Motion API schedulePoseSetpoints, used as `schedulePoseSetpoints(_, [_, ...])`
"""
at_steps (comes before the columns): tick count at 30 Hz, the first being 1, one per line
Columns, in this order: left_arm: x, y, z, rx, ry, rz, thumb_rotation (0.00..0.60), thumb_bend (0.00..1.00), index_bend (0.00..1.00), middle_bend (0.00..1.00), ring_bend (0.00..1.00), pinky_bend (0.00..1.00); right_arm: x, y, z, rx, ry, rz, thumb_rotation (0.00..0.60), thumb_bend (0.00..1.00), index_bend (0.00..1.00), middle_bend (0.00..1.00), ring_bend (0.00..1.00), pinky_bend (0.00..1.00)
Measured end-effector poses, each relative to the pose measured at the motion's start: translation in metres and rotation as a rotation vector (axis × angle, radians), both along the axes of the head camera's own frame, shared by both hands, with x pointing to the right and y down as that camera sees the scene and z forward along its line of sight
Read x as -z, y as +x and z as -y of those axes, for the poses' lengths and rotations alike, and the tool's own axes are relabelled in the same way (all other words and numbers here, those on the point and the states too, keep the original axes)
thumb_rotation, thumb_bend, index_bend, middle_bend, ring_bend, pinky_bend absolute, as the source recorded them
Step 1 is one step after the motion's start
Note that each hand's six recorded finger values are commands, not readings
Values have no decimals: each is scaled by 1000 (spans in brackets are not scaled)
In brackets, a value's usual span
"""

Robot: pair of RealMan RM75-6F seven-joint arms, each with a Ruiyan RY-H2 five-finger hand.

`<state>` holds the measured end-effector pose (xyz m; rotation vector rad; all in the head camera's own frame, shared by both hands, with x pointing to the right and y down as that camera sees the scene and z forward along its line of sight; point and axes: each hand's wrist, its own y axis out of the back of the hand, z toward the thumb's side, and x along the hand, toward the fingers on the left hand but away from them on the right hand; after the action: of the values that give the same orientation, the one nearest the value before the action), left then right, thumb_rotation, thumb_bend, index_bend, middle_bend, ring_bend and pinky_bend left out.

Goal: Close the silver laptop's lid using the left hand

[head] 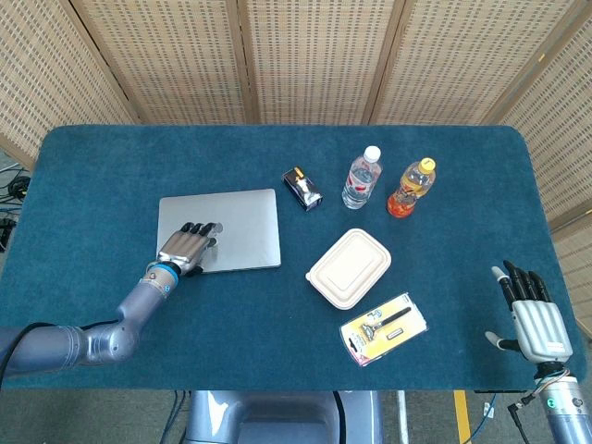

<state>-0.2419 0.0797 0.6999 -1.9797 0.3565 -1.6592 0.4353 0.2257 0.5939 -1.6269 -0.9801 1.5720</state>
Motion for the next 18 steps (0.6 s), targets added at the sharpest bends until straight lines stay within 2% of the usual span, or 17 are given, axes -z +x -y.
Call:
schedulePoseSetpoints(2, [5,-2,4,22,23,-19,600,996,341,13,0,0,0,0,0,0,-1,0,600,28,0,0,0,0])
schedulePoseSetpoints(4, [10,-4,8,31,51,-29,600,940,333,13,0,0,0,0,0,0,-1,0,600,28,0,0,0,0])
schedulePoseSetpoints(9, [24,-15,16,67,170,-52,600,622,295,4,0,0,0,-1,0,2,2,-1,600,28,0,0,0,0])
schedulePoseSetpoints(11, [31,-26,17,99,241,-62,600,427,223,0,0,0,-1,-1,0,3,0,-3,600,28,0,0,0,0])
schedulePoseSetpoints(13, [37,-37,16,124,316,-68,600,294,145,0,0,0,-2,-1,0,4,-2,-6,600,28,0,0,0,0])
schedulePoseSetpoints(16, [49,-58,6,170,442,-87,600,164,27,0,0,0,-2,-2,0,8,2,-7,600,28,0,0,0,0])
schedulePoseSetpoints(18, [55,-77,-8,201,513,-96,600,109,1,0,0,0,-1,-3,0,11,7,-10,600,28,0,0,0,0])
